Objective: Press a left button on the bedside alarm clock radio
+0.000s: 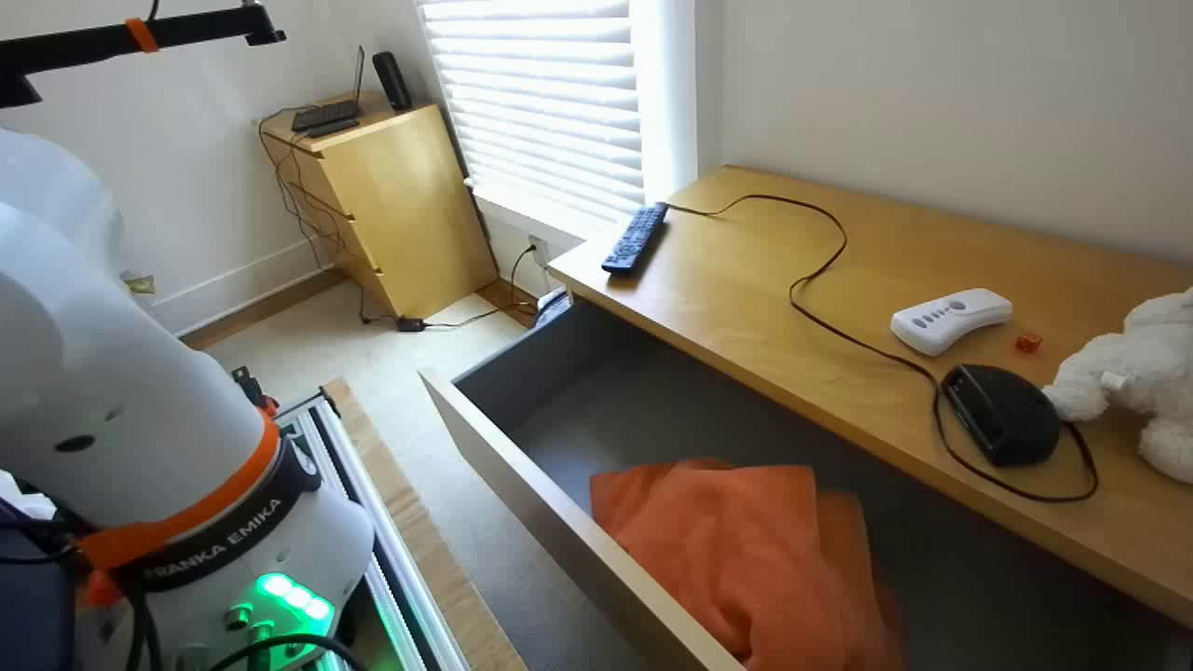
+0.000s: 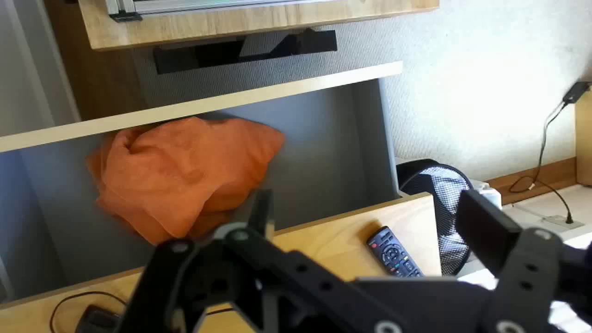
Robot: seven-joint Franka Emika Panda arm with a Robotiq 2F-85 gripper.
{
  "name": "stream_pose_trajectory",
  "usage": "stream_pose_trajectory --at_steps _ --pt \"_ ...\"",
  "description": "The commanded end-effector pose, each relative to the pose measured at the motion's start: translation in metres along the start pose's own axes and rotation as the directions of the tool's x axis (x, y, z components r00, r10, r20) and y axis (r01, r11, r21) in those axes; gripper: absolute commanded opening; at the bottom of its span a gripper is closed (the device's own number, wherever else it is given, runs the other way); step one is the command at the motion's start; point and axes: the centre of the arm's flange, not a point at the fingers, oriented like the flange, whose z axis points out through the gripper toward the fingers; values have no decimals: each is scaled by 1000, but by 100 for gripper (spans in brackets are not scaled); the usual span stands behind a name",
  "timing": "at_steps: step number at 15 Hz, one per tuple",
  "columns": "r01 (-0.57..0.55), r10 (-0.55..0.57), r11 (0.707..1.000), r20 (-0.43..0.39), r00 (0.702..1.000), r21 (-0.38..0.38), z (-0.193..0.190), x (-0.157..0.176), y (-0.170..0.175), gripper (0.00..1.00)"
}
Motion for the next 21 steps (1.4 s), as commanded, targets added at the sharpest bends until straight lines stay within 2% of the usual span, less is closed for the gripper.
stream_pose_trajectory --at_steps 1,11,13,17,21 --pt "0 0 1000 0 1000 0 0 0 0 100" --pt "0 0 1000 0 1000 0 0 0 0 100" --pt "-53 54 998 -10 999 19 10 28 10 100" --pt "-166 170 985 -156 973 37 29 80 39 100" --pt "-214 217 976 -301 929 43 55 140 62 100"
